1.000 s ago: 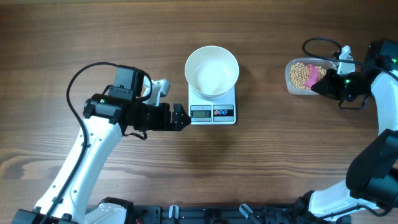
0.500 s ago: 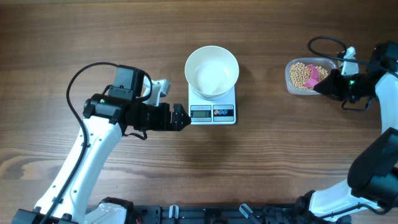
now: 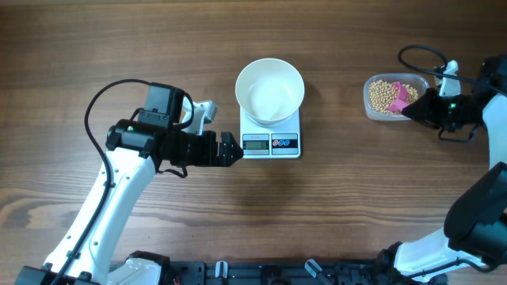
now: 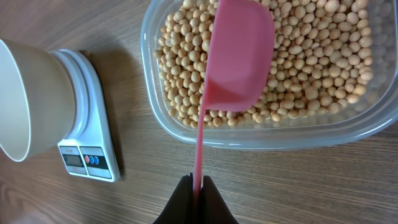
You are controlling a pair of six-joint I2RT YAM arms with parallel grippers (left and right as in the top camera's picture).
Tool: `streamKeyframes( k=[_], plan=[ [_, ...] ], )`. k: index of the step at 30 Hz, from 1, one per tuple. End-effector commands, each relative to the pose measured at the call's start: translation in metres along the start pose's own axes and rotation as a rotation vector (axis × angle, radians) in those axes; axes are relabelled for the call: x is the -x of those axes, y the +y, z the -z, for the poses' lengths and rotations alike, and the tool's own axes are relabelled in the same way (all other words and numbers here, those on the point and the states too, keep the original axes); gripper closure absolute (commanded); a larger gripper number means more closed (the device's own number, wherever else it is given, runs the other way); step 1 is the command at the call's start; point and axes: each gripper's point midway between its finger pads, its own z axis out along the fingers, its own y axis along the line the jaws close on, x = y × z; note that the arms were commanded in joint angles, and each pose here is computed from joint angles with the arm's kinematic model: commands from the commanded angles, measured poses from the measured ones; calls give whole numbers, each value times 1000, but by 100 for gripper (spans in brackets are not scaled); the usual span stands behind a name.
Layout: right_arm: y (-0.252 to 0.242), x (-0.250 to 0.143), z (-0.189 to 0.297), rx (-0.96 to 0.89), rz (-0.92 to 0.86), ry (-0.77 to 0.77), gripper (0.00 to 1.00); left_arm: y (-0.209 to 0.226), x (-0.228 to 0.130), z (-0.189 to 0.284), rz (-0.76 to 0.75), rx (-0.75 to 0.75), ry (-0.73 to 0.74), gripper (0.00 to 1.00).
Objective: Scoop item into bowl and weigh 150g on scale
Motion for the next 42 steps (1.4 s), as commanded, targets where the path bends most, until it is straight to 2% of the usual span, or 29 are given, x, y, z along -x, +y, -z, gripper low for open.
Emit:
streamKeyframes(
  k=[1, 10, 42],
  plan=[
    [8, -1, -5, 80, -7, 0, 96, 2, 0, 0, 3, 10, 0, 0],
    [3, -3, -17, 131, -43, 29, 96, 2, 0, 0, 3, 10, 0, 0],
    [-14, 0, 15, 279, -125, -70, 96, 2, 0, 0, 3, 10, 0, 0]
  ],
)
